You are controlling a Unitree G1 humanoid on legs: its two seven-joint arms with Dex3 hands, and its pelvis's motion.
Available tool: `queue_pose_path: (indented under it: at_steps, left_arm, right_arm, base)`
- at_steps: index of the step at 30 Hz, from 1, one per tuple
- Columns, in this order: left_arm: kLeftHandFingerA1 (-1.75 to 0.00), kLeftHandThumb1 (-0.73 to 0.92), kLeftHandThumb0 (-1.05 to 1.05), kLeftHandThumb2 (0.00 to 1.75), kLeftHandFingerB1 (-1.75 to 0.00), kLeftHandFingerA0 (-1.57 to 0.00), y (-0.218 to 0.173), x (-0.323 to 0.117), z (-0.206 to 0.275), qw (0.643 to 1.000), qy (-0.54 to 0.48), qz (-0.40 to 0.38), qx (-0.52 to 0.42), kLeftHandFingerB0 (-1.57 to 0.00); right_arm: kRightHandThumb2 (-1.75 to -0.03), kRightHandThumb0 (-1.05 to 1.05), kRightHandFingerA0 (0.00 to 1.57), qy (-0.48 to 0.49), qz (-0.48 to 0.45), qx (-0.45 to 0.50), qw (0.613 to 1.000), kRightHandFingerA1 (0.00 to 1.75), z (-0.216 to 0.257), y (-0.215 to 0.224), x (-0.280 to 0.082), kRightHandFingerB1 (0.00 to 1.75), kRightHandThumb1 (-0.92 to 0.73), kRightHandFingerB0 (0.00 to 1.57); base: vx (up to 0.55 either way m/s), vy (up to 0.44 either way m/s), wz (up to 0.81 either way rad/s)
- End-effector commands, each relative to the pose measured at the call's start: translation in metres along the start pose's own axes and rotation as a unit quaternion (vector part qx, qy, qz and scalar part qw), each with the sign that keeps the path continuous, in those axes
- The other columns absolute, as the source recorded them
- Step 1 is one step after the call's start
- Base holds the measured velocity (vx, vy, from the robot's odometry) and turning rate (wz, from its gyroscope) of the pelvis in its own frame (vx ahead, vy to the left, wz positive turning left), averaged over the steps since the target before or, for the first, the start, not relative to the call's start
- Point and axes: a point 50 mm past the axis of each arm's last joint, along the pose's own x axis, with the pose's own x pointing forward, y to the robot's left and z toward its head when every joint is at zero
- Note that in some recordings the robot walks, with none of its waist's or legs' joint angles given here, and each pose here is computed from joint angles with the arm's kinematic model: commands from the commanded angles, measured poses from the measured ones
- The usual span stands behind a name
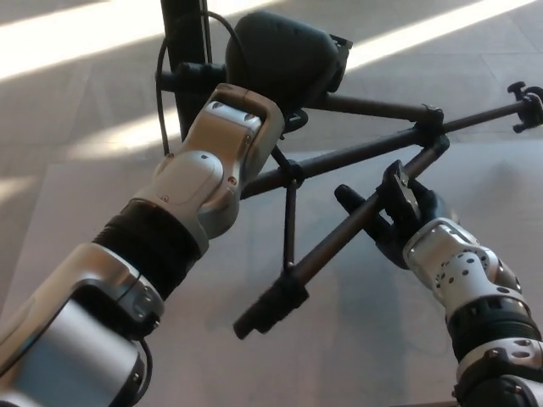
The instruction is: Use both hands of the robot to pick up the tripod lying in the middle of the desk and make it stand upright on the desk
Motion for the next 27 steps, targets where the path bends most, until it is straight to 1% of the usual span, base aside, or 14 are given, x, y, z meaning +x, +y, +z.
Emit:
queue_pose_path:
  at_steps: [1, 2, 10, 12, 16, 17, 18, 19, 20, 21, 22, 23, 26, 27]
  left_arm:
    - [-1.68, 0.60, -0.28, 0.64, -1.22, -0.85, -0.005, -0.002, 0.002, 1.000, 0.013, -0.022, -0.013, -0.76]
    - [-1.69, 0.63, -0.25, 0.63, -1.14, -0.85, -0.006, -0.003, 0.001, 1.000, 0.015, -0.021, -0.012, -0.76]
    - [-1.73, 0.61, -0.28, 0.64, -1.21, -0.85, -0.012, -0.009, -0.002, 1.000, 0.014, -0.015, -0.001, -0.76]
    - [-1.75, 0.60, -0.27, 0.66, -1.25, -0.88, -0.014, -0.011, -0.002, 1.000, 0.013, -0.014, -0.003, -0.77]
    - [-1.67, 0.62, -0.27, 0.64, -1.05, -0.86, -0.018, -0.014, -0.004, 1.000, 0.010, -0.013, 0.012, -0.79]
    - [-1.67, 0.62, -0.23, 0.66, -1.12, -0.88, -0.018, -0.015, -0.005, 1.000, 0.012, -0.011, 0.000, -0.77]
    - [-1.67, 0.61, -0.24, 0.64, -1.10, -0.86, -0.019, -0.017, -0.006, 1.000, 0.011, -0.012, 0.000, -0.78]
    - [-1.67, 0.60, -0.26, 0.63, -1.17, -0.84, -0.019, -0.018, -0.007, 1.000, 0.010, -0.009, -0.004, -0.75]
    - [-1.32, 0.42, -0.35, 0.89, -1.05, -1.14, -0.019, -0.019, -0.007, 1.000, 0.008, -0.003, -0.006, -0.84]
    - [-1.32, 0.42, -0.35, 0.89, -1.05, -1.14, -0.020, -0.019, -0.008, 1.000, 0.008, -0.003, -0.005, -0.84]
    - [-1.32, 0.41, -0.37, 0.88, -1.03, -1.13, -0.020, -0.020, -0.010, 1.000, 0.008, -0.006, -0.005, -0.82]
    - [-1.55, 0.51, -0.45, 0.64, -1.03, -0.82, -0.020, -0.021, -0.011, 1.000, 0.009, -0.005, -0.007, -0.82]
    - [-1.58, 0.63, -0.33, 0.63, -1.00, -0.83, -0.019, -0.025, -0.013, 1.000, 0.006, 0.001, -0.011, -0.78]
    - [-1.62, 0.68, -0.26, 0.70, -1.19, -0.91, -0.021, -0.027, -0.015, 1.000, 0.007, 0.008, -0.021, -0.77]
  right_arm:
    - [-0.70, -0.56, 0.60, -0.040, 0.065, 0.031, 0.997, 0.83, 0.023, 0.030, -0.003, 0.58, -0.92, 0.50]
    - [-0.71, -0.56, 0.62, -0.035, 0.067, 0.037, 0.996, 0.88, 0.022, 0.031, -0.003, 0.59, -0.92, 0.49]
    - [-0.77, -0.57, 0.48, -0.021, 0.080, 0.075, 0.994, 0.69, 0.018, 0.032, -0.003, 0.57, -0.92, 0.41]
    - [-0.72, -0.54, 0.49, -0.027, 0.046, 0.076, 0.996, 1.02, 0.019, 0.031, -0.003, 0.70, -0.92, 0.38]
    - [-0.71, -0.56, 0.47, -0.038, 0.058, 0.089, 0.994, 1.02, 0.019, 0.030, -0.003, 0.77, -0.92, 0.37]
    - [-0.71, -0.53, 0.49, -0.041, 0.059, 0.115, 0.991, 0.89, 0.018, 0.031, -0.004, 0.76, -0.92, 0.43]
    - [-0.72, -0.52, 0.36, -0.054, 0.048, 0.113, 0.991, 0.68, 0.017, 0.031, -0.004, 0.61, -0.92, 0.32]
    - [-0.75, -0.50, 0.33, -0.071, 0.048, 0.102, 0.991, 0.67, 0.016, 0.032, -0.006, 0.61, -0.92, 0.30]
    - [-1.15, -0.44, 0.40, -0.079, 0.047, 0.103, 0.990, 0.69, 0.015, 0.034, -0.007, 0.63, -0.74, 0.31]
    - [-1.15, -0.44, 0.40, -0.079, 0.047, 0.103, 0.990, 0.69, 0.014, 0.034, -0.007, 0.63, -0.74, 0.31]
    - [-0.68, -0.48, 0.40, -0.091, 0.013, 0.067, 0.994, 0.63, 0.013, 0.036, -0.008, 0.58, -0.92, 0.40]
    - [-0.67, -0.46, 0.46, -0.101, 0.011, 0.077, 0.992, 0.69, 0.013, 0.038, -0.009, 0.61, -0.91, 0.41]
    - [-0.66, -0.41, 0.59, -0.150, -0.009, 0.057, 0.987, 0.73, 0.013, 0.041, -0.013, 0.66, -0.88, 0.53]
    - [-0.67, -0.40, 0.53, -0.160, -0.015, 0.057, 0.985, 0.74, 0.016, 0.045, -0.014, 0.69, -0.89, 0.47]
  base:
    - [0.00, 0.000, 0.00]
    - [0.00, 0.000, 0.00]
    - [0.00, 0.000, 0.00]
    - [0.00, 0.000, 0.00]
    - [0.00, 0.000, 0.00]
    - [0.00, 0.000, 0.00]
    - [0.00, 0.000, 0.00]
    - [0.00, 0.000, 0.00]
    - [0.00, 0.000, 0.00]
    - [0.00, 0.000, 0.00]
    - [0.00, 0.000, 0.00]
    - [0.00, 0.000, 0.00]
    - [0.00, 0.000, 0.00]
    - [0.00, 0.000, 0.00]
